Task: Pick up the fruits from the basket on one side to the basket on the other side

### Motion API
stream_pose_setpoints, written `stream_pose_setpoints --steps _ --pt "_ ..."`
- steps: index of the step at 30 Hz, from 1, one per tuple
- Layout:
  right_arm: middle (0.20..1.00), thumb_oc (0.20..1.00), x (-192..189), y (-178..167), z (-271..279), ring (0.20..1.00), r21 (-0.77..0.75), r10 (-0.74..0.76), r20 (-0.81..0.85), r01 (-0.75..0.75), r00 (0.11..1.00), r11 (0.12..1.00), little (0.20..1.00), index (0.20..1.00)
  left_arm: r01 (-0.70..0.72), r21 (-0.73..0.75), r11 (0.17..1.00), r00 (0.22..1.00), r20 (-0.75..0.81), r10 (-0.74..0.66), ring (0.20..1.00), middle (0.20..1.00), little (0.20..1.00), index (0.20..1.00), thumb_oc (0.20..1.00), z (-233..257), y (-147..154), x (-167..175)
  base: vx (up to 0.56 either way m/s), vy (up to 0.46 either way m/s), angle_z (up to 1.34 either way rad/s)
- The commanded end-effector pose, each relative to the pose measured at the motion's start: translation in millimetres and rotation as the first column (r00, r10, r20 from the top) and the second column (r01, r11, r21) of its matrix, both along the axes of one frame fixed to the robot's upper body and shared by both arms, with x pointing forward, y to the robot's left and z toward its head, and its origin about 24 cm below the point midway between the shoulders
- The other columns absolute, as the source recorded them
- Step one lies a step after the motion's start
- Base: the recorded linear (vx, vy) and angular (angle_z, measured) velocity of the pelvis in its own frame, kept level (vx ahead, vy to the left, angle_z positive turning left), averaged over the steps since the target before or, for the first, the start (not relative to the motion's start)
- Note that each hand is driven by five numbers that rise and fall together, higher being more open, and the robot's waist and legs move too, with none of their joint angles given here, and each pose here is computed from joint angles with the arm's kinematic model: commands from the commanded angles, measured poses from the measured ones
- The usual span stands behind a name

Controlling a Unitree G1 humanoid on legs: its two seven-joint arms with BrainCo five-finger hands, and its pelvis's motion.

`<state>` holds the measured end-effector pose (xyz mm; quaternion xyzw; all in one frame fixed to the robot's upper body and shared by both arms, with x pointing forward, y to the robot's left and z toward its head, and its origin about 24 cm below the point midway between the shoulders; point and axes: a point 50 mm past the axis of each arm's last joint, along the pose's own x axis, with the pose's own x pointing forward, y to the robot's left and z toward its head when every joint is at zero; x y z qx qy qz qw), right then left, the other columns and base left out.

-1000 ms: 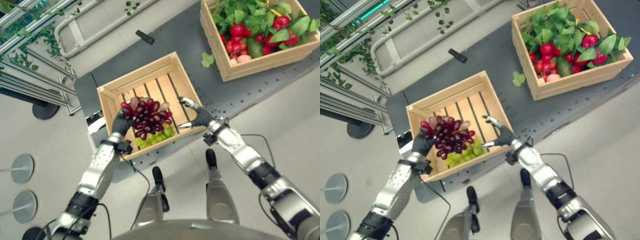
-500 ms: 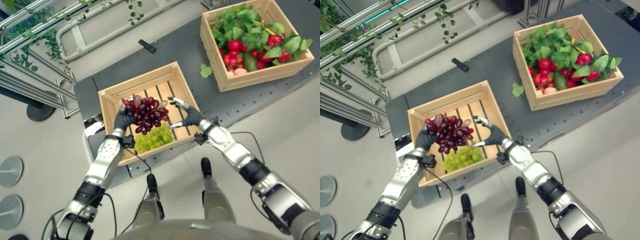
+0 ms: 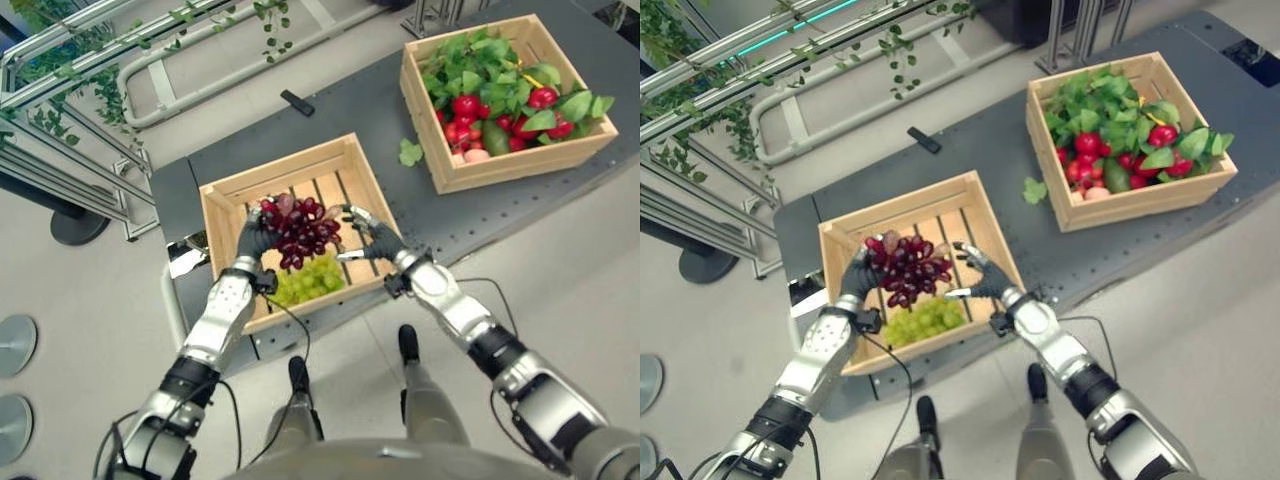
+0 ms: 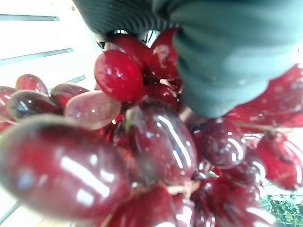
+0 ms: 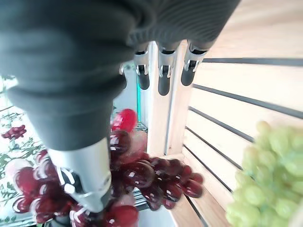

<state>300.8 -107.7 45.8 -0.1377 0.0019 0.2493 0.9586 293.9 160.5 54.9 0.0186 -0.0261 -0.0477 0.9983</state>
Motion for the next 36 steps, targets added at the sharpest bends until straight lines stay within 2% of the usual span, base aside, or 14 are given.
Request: stream_pose_setpoints --steps 1,10,23,30,36 --pt "1.0 1.0 3.4 -5.3 29.9 1.0 0.12 -0.038 0.113 0.024 0.993 0.992 1.0 1.0 -0.035 0.023 0.999 0.991 0.129 0.031 0.2 0.2 0.2 0.2 0.2 26.9 2.1 16.7 0.0 0.0 0.0" --pt "1.0 1.0 -5.4 -8.4 62.0 1.0 0.186 0.009 0.215 -0.05 0.977 0.981 1.0 1.0 -0.086 0.053 0.995 0.991 0.108 0.08 0.2 0.2 0.2 0.2 0.2 19.2 6.4 15.7 0.0 -0.003 0.0" --pt "1.0 1.0 -10.5 29.2 90.5 1.0 0.207 0.143 0.305 -0.212 0.942 0.955 1.0 1.0 -0.095 0.146 0.985 0.986 0.151 0.073 0.2 0.2 0.2 0.2 0.2 24.6 -3.7 18.1 0.0 -0.003 0.01" --pt "1.0 1.0 -10.2 52.6 103.8 1.0 0.135 0.23 0.35 -0.292 0.908 0.947 1.0 1.0 -0.084 0.178 0.98 0.982 0.182 0.051 0.2 0.2 0.2 0.2 0.2 31.9 -14.1 22.9 0.01 -0.01 0.06" --pt "1.0 1.0 -6.5 67.1 110.7 1.0 0.114 0.246 0.372 -0.307 0.895 0.945 1.0 1.0 -0.085 0.193 0.978 0.972 0.23 0.039 0.2 0.2 0.2 0.2 0.2 42.9 -21.8 26.9 0.0 0.0 0.0"
